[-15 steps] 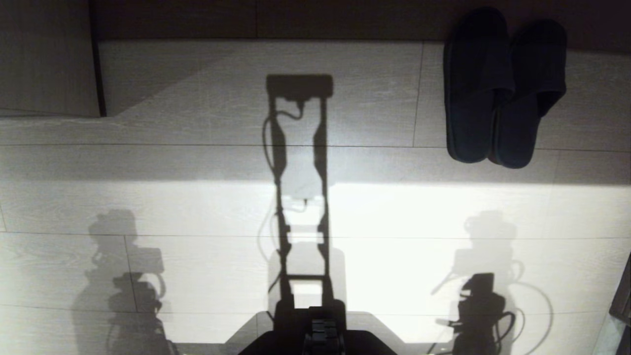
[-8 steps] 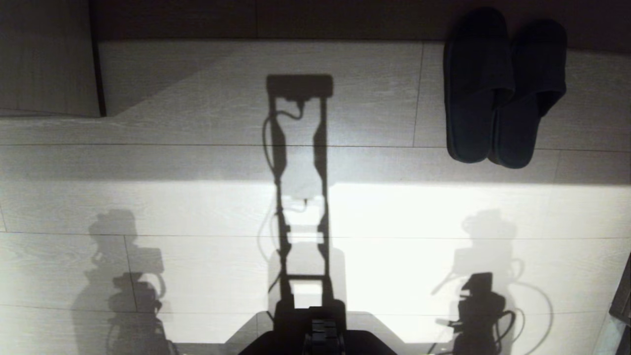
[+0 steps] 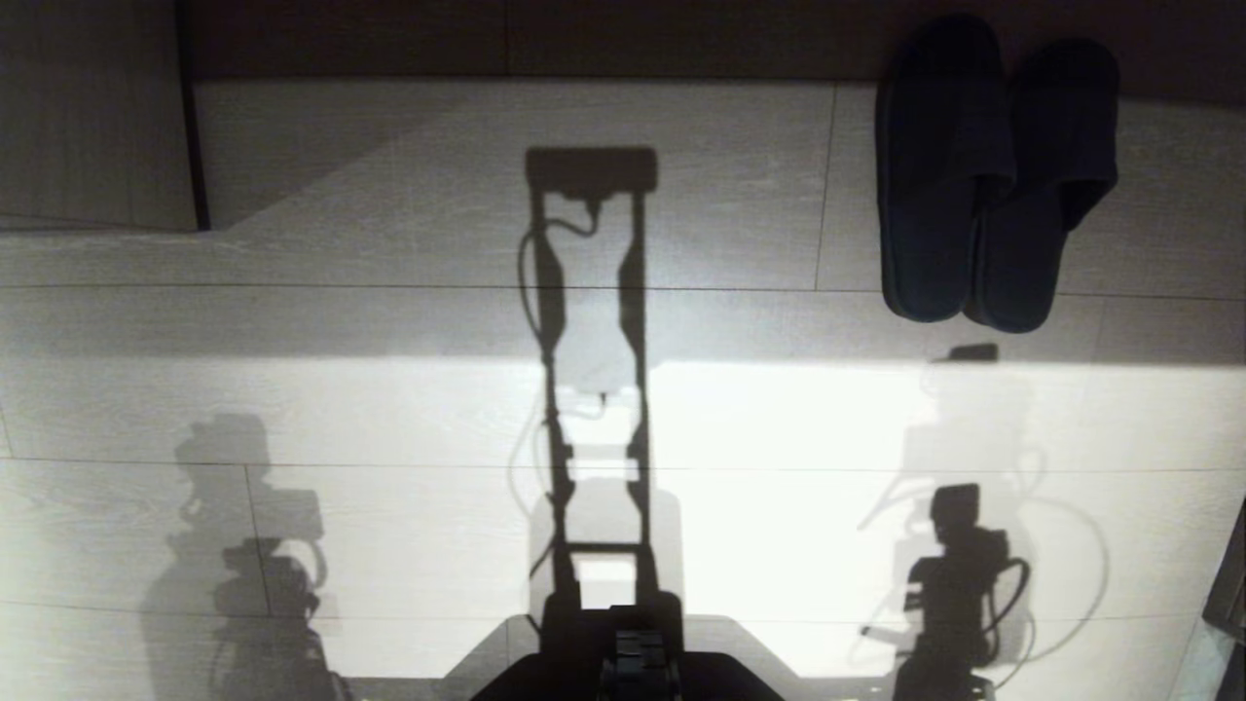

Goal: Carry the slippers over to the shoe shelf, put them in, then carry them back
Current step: Pick up the slippers on the floor

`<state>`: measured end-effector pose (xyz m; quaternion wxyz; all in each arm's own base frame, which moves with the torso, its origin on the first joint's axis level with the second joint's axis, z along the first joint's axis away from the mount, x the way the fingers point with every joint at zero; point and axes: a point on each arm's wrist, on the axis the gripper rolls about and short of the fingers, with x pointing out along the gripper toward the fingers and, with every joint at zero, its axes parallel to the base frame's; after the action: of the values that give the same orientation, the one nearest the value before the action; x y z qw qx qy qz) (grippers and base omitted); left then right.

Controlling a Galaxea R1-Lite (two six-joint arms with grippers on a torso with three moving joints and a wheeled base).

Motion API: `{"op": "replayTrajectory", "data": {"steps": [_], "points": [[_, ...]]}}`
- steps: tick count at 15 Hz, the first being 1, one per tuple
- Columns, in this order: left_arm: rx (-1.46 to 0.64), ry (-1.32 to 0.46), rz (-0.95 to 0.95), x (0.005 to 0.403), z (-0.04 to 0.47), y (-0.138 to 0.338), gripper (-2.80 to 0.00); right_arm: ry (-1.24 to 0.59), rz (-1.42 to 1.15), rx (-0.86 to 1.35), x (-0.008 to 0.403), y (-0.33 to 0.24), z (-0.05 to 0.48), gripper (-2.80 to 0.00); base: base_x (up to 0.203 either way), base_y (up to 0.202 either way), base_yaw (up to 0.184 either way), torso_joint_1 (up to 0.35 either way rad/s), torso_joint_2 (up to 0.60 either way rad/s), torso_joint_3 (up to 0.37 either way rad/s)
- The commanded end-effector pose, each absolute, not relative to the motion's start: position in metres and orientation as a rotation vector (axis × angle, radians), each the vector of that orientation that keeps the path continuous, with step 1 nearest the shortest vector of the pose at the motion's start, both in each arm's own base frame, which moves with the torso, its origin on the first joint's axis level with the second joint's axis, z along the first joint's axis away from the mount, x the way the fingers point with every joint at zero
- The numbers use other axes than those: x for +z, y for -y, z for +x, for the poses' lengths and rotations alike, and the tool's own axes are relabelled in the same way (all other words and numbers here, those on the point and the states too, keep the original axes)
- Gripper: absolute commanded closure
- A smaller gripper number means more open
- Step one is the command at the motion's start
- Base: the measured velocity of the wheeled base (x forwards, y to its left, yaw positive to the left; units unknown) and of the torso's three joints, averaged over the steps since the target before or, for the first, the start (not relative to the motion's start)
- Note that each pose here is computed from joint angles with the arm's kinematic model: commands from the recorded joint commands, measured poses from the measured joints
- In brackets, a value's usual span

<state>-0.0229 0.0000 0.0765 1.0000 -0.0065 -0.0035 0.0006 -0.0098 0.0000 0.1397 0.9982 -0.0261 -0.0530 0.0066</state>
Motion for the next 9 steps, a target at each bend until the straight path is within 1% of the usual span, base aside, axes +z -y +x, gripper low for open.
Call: {"op": "replayTrajectory", "data": {"steps": [1, 2, 6, 9], "points": [[0.001, 0.008, -0.014, 0.077, -0.023, 0.000, 0.00, -0.025, -0.049, 0.004, 0.165, 0.000, 0.041, 0.00, 0.000, 0.000, 0.000, 0.000, 0.00, 0.000], [0.001, 0.007, -0.014, 0.077, -0.023, 0.000, 0.00, -0.033, -0.047, -0.006, 0.173, 0.000, 0.061, 0.00, 0.000, 0.000, 0.000, 0.000, 0.00, 0.000], [0.001, 0.006, -0.014, 0.077, -0.023, 0.000, 0.00, -0.080, -0.039, -0.045, 0.181, 0.001, 0.132, 0.00, 0.000, 0.000, 0.000, 0.000, 0.00, 0.000], [0.001, 0.008, -0.014, 0.077, -0.023, 0.000, 0.00, -0.024, -0.036, -0.077, 0.189, 0.003, 0.170, 0.00, 0.000, 0.000, 0.000, 0.000, 0.00, 0.000]]}}
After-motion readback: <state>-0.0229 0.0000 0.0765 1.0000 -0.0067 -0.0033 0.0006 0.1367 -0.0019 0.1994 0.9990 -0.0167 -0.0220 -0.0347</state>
